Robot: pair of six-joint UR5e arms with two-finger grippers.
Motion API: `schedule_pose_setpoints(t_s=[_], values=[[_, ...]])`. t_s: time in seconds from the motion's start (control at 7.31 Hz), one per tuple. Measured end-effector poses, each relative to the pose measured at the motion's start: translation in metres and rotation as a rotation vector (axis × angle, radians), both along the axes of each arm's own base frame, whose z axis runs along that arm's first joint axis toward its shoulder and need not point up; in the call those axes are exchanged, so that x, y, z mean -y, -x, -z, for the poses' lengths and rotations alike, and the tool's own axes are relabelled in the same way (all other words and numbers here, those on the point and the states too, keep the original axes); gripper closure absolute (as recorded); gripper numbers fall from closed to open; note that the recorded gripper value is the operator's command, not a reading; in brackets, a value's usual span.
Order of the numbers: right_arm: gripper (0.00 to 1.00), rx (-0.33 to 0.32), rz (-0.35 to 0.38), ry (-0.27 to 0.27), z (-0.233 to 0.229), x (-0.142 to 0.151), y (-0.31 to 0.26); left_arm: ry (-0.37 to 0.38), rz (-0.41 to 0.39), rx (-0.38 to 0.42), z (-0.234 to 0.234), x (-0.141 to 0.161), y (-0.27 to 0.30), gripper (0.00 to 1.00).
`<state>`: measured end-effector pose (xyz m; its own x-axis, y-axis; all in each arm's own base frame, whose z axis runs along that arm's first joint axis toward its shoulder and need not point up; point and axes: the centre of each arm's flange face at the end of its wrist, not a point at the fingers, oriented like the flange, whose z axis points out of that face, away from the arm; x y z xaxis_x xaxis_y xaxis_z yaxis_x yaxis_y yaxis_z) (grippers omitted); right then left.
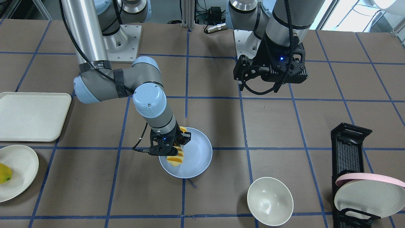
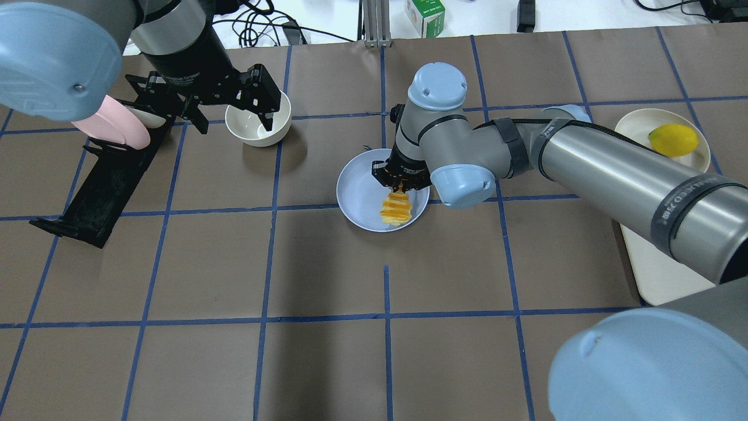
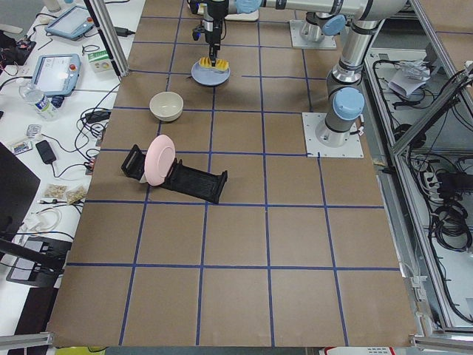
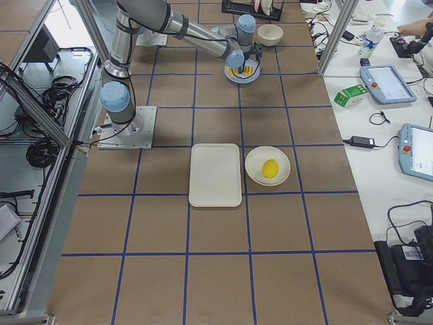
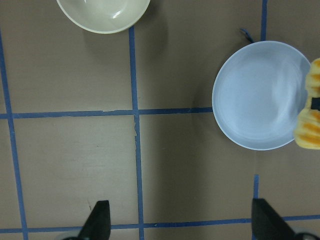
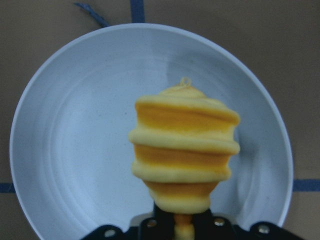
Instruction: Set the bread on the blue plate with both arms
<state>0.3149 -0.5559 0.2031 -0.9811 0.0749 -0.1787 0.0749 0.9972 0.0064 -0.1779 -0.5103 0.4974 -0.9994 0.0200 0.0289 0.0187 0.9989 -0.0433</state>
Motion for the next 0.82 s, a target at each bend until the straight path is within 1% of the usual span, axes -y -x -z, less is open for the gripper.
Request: schedule_pose_setpoints(t_s=[0.27, 0.41, 0.68, 0.82], values=[[0.00, 0.002, 0.013, -0.007, 0.004, -0.001, -0.005, 0.002, -0.001, -0.001, -0.001, -0.002, -0.001, 0.00], [0.00, 0.008, 0.016, 0.000, 0.000, 0.001, -0.007, 0.001, -0.002, 0.000, -0.001, -0.002, -0.002, 0.00], [0.00, 0.018, 0.018, 0.023, -0.027, 0.017, -0.010, -0.001, -0.004, 0.000, 0.000, -0.002, -0.003, 0.00], [0.00, 0.012, 0.020, 0.009, -0.040, 0.026, -0.010, -0.001, -0.004, 0.000, 0.000, -0.002, -0.003, 0.00]])
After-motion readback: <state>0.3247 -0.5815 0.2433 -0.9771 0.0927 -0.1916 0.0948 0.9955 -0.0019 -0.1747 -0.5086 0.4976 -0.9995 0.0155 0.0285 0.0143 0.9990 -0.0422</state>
